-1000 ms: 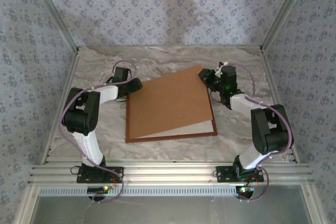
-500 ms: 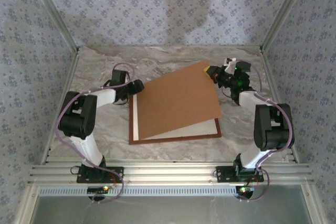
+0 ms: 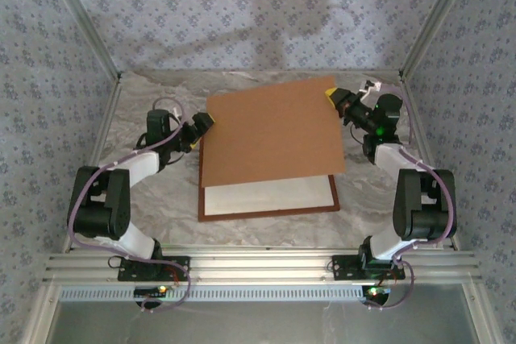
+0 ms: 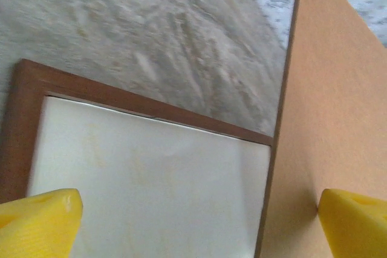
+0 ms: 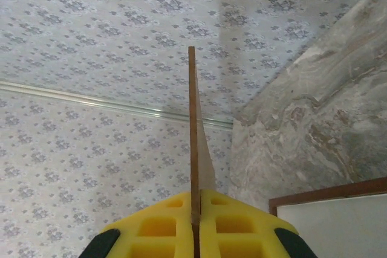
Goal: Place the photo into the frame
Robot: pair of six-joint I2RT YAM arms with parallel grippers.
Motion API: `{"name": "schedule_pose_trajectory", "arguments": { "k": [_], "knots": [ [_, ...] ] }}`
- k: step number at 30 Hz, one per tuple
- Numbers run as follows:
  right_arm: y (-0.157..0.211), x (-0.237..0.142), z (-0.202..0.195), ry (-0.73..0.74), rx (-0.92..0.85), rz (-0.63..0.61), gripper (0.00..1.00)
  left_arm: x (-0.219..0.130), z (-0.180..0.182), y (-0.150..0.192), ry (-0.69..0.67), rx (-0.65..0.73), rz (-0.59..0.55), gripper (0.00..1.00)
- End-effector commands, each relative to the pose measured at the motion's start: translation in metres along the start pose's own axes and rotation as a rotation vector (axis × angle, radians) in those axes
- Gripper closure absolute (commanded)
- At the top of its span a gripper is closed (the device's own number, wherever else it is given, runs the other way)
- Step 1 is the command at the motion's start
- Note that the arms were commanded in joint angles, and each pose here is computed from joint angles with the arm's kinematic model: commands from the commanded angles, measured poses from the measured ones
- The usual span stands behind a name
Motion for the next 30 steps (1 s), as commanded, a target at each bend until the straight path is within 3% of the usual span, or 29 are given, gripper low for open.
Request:
{"name": "schedule_pose_trajectory", "arguments": {
  "k": [1, 5, 14, 22, 30],
  "knots": [
    [-0.003, 0.001, 0.026, -0.093, 0.020, 0.005, 1.00, 0.000, -0.032, 0.006, 0.190, -0.013, 0.064, 0.02],
    [-0.001, 0.006, 0.017, -0.076, 0.028, 0.015, 1.00, -0.004, -0.040, 0.008, 0.232, -0.010, 0.082, 0.12],
    [0.004, 0.012, -0.032, -0.004, 0.071, 0.054, 1.00, -0.017, -0.037, 0.014, 0.241, 0.007, 0.072, 0.49],
    [0.013, 0.016, -0.080, 0.051, 0.124, 0.085, 1.00, -0.028, -0.027, 0.019, 0.231, -0.009, 0.066, 0.64],
    [0.045, 0.012, -0.135, 0.140, 0.181, 0.167, 0.77, -0.039, -0.008, 0.042, 0.173, -0.046, 0.103, 0.77]
  ]
}}
Point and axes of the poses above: each hand's point on the last joint's axis, 136 mm out from that joint toward the fingers, its own x axis out along the fingers, its own z axis along the line the jaws close on, y = z × x, the point moved 1 cm from there along -x, back along the fingers, and after that the axes turned 2 degrees about x, right-handed, at the moved point
